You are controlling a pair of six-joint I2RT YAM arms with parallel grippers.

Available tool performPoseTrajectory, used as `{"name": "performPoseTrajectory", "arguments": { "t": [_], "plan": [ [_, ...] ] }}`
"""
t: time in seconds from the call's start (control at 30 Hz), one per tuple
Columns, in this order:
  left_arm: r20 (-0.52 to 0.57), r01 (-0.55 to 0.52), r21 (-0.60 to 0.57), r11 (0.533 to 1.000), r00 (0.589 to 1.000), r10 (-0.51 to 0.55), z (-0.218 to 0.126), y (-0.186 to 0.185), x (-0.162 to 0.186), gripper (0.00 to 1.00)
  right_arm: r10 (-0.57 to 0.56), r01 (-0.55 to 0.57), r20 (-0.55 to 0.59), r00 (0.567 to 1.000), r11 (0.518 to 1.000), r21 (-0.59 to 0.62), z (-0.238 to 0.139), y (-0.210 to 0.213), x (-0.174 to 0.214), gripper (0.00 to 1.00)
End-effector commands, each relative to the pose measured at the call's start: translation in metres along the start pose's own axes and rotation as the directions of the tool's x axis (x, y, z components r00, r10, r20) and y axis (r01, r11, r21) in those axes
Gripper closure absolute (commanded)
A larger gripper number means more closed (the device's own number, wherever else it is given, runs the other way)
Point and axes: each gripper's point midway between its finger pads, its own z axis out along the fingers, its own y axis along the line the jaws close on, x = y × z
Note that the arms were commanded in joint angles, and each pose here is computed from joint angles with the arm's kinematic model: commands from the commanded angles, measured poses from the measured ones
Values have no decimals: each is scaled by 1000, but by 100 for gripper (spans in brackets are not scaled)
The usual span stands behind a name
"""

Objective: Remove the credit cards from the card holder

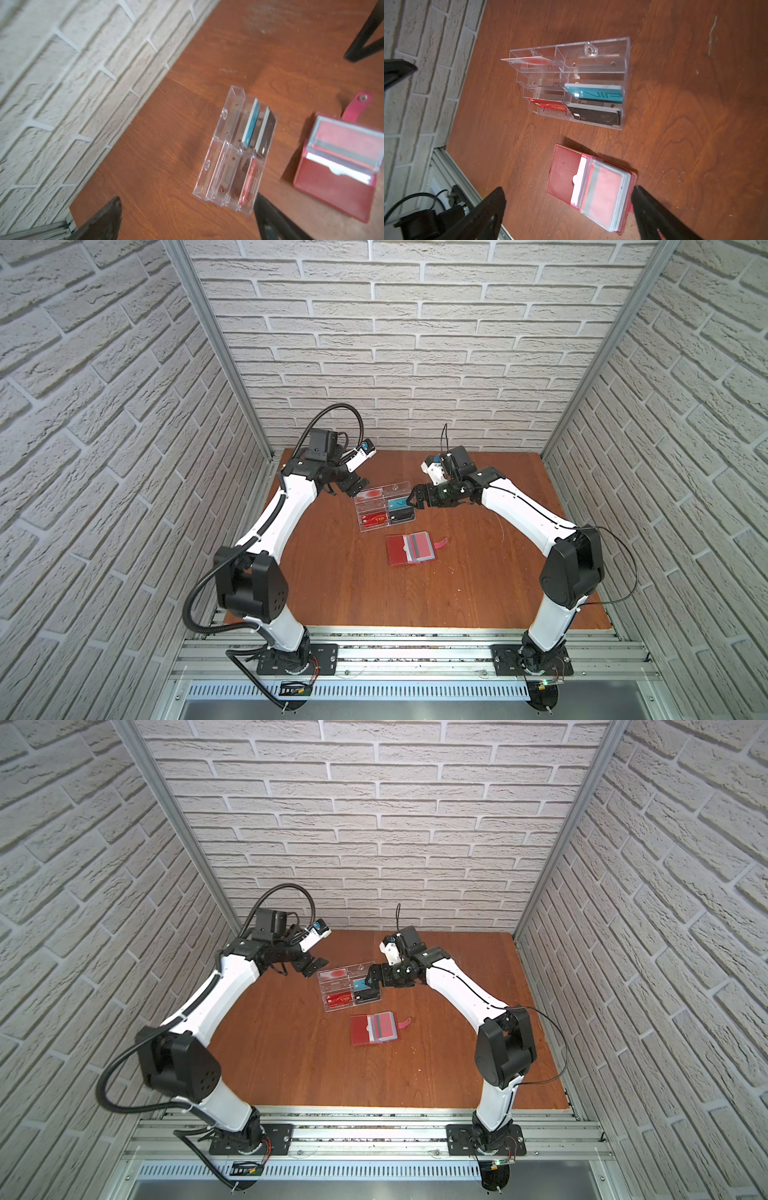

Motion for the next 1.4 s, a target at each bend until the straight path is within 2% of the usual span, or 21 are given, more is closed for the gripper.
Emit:
{"name": "performPoseTrajectory", "arguments": {
  "t": [0.0, 0.1, 0.13, 0.3, 0.37, 0.47, 0.5, 0.6, 0.73, 0.97, 1.07, 1.1, 1.27, 1.37],
  "plan": [
    [129, 227, -86, 970, 968, -215, -13, 9, -10, 2, -119, 118, 0, 993, 987, 105, 10, 1, -9, 4],
    [225, 438, -152, 886, 888, -400, -25, 16, -1, 2, -153, 151, 4, 988, 979, 136, 14, 8, -28, 4],
    [241, 496, -166, 852, 859, -452, -26, 15, 7, 2, -163, 166, -31, 986, 974, 157, 29, 5, -27, 4],
    [302, 701, -213, 680, 710, -637, -40, 15, 39, 2, -260, 270, -75, 963, 935, 231, 52, 16, -36, 2],
    [320, 780, -198, 594, 624, -713, -44, 13, 50, 2, -284, 297, -86, 955, 917, 266, 60, 17, -39, 1],
    [343, 901, -138, 412, 434, -833, -46, 8, 72, 2, -329, 342, -97, 939, 878, 333, 71, 19, -43, 1],
    [333, 921, -95, 378, 387, -860, -44, 4, 75, 2, -342, 354, -97, 935, 867, 351, 75, 20, -44, 0],
    [311, 945, -9, 326, 313, -897, -41, -5, 80, 2, -363, 364, -79, 928, 844, 395, 83, 23, -50, 0],
    [326, 952, -1, 305, 289, -900, -46, -12, 89, 2, -372, 360, -55, 927, 838, 410, 94, 28, -57, 0],
    [380, 956, -26, 294, 281, -881, -55, -19, 106, 2, -360, 324, -2, 933, 838, 439, 107, 27, -72, 0],
    [403, 970, -57, 236, 238, -884, -57, -17, 119, 2, -355, 303, 32, 934, 839, 452, 110, 26, -79, 0],
    [408, 971, -55, 233, 235, -882, -57, -17, 121, 2, -355, 300, 39, 934, 840, 452, 112, 26, -81, 0],
    [384, 968, -15, 252, 239, -892, -53, -23, 116, 2, -350, 278, 80, 933, 847, 452, 120, 28, -89, 0],
    [339, 959, 5, 285, 266, -902, -47, -27, 110, 2, -342, 257, 108, 934, 848, 464, 123, 27, -94, 0]
  ]
}}
